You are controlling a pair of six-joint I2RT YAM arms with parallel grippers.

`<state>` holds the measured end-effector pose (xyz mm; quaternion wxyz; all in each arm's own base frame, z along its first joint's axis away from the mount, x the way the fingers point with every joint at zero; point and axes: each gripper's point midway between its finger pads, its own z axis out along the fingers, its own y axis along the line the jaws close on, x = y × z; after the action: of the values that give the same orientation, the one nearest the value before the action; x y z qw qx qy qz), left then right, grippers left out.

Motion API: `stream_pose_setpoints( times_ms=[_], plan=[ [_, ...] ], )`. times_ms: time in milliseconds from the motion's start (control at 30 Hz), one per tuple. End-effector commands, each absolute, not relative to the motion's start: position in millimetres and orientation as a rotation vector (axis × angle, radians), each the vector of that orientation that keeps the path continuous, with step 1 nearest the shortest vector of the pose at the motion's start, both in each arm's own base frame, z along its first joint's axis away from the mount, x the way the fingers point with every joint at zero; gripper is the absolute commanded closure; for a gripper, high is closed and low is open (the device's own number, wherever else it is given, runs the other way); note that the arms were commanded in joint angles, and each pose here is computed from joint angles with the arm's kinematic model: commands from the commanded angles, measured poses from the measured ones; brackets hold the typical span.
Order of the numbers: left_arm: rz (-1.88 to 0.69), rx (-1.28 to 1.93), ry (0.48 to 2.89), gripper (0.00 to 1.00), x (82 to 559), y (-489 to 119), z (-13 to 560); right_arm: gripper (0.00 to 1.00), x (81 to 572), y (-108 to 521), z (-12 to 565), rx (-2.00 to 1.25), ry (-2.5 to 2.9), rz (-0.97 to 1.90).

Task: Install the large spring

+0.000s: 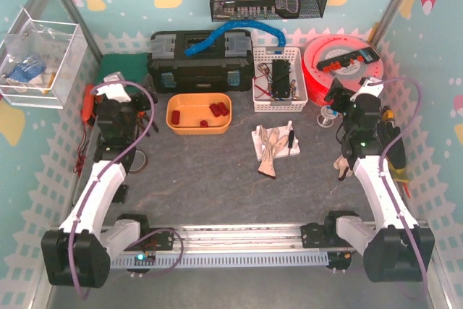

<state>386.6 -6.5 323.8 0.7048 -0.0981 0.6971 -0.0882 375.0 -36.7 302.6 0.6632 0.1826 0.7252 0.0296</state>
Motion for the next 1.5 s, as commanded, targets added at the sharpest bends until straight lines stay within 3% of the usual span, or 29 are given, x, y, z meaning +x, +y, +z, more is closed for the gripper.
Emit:
stream_pose_setpoints(
  times_ms=[0, 167, 300, 467, 867, 1467],
  plan=[
    [-0.423, -0.374, 1.744, 0.01, 367.4, -22.7, 288.8, 0.01, 359.0, -21.0, 240.9, 0.508, 1.917, 0.189],
    [-0.773, -0.162, 1.841, 0.01, 340.4, -82.0, 270.2, 0.1, 355.6, 26.6, 203.8, 0.372, 2.094, 0.443],
    [-0.937, -0.09, 1.942, 0.01, 325.0, -106.0, 241.9, 0.18, 335.7, 42.1, 156.3, 0.366, 2.277, 0.481],
    [-0.991, -0.11, 2.053, 0.01, 316.2, -108.8, 207.8, 0.28, 307.8, 63.8, 115.4, 0.325, 2.408, 0.483],
    [-1.103, -0.025, 2.145, 0.01, 299.7, -121.4, 191.4, 0.59, 282.9, 103.2, 68.5, 0.267, 2.503, 0.452],
    [-1.171, 0.051, 2.134, 0.01, 289.2, -130.5, 196.2, 0.66, 276.6, 112.4, 26.9, 0.31, 2.572, 0.431]
  ],
)
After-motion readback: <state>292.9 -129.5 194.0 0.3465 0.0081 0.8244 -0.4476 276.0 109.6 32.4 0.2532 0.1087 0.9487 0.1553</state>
